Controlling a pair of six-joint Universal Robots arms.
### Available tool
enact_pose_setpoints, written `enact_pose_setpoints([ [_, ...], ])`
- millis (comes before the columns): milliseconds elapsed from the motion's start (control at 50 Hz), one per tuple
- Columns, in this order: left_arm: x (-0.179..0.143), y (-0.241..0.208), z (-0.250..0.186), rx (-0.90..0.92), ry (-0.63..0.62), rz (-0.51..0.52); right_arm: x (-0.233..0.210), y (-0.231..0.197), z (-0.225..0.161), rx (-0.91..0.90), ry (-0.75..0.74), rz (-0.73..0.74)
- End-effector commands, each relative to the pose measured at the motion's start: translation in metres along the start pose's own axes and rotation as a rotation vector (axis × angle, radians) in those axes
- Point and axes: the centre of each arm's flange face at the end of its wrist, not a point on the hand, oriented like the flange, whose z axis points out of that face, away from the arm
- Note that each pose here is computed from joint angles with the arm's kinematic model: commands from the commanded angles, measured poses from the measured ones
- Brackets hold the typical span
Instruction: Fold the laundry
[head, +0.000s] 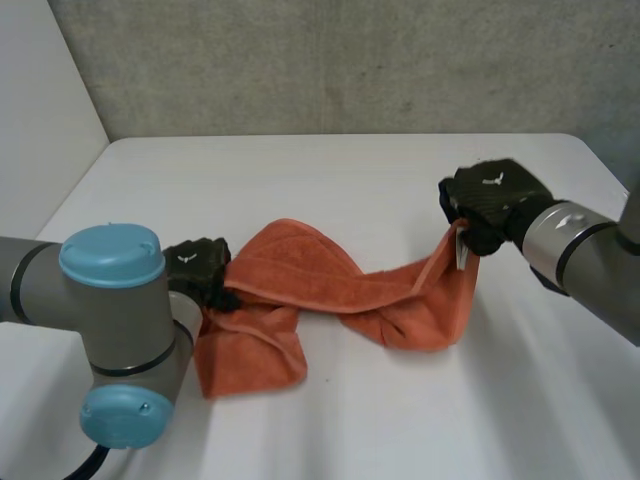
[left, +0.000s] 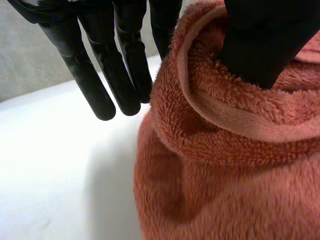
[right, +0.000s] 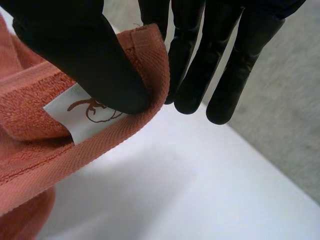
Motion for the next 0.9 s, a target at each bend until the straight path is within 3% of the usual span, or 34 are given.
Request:
enact_pose_setpoints([
  [20, -0.004, 0.006, 0.0, -0.029, 0.002, 0.023, -0.001, 0.014, 0.011, -0.05, -0.008, 0.022],
  [180, -0.011, 0.007, 0.004, -0.033, -0.018, 0.042, -0.003, 0.029, 0.017, -0.12, -0.031, -0.015],
  [300, -0.017, -0.004, 0.023, 0.008, -0.027, 0.218, 0.0, 0.036, 0.039, -0.139, -0.03, -0.081],
  [360, -0.018, -0.024, 0.045, 0.083, -0.015, 0.352, 0.014, 0.018, 0.055, -0.071, 0.033, -0.107],
  [380, -0.018, -0.024, 0.045, 0.083, -0.015, 0.352, 0.014, 0.018, 0.056, -0.071, 0.033, -0.107],
  [420, -0.012, -0.065, 0.064, 0.23, -0.006, 0.477, 0.04, -0.028, 0.07, 0.1, 0.163, -0.123],
  [460, -0.012, -0.079, 0.068, 0.28, -0.011, 0.501, 0.054, -0.057, 0.074, 0.22, 0.236, -0.115],
  [480, -0.011, -0.108, 0.072, 0.39, -0.026, 0.533, 0.068, -0.086, 0.072, 0.354, 0.306, -0.096],
  [580, -0.012, -0.219, 0.046, 0.834, -0.096, 0.52, 0.092, -0.152, 0.054, 0.726, 0.413, -0.011],
  [660, -0.011, -0.254, 0.014, 0.973, -0.089, 0.5, 0.1, -0.189, 0.011, 0.941, 0.444, 0.025],
  [780, -0.014, -0.234, 0.0, 0.856, 0.011, 0.419, 0.076, -0.155, 0.001, 0.834, 0.352, 0.04],
  [900, -0.04, -0.156, 0.018, 0.529, 0.05, 0.397, 0.048, -0.088, 0.013, 0.563, 0.242, 0.077],
])
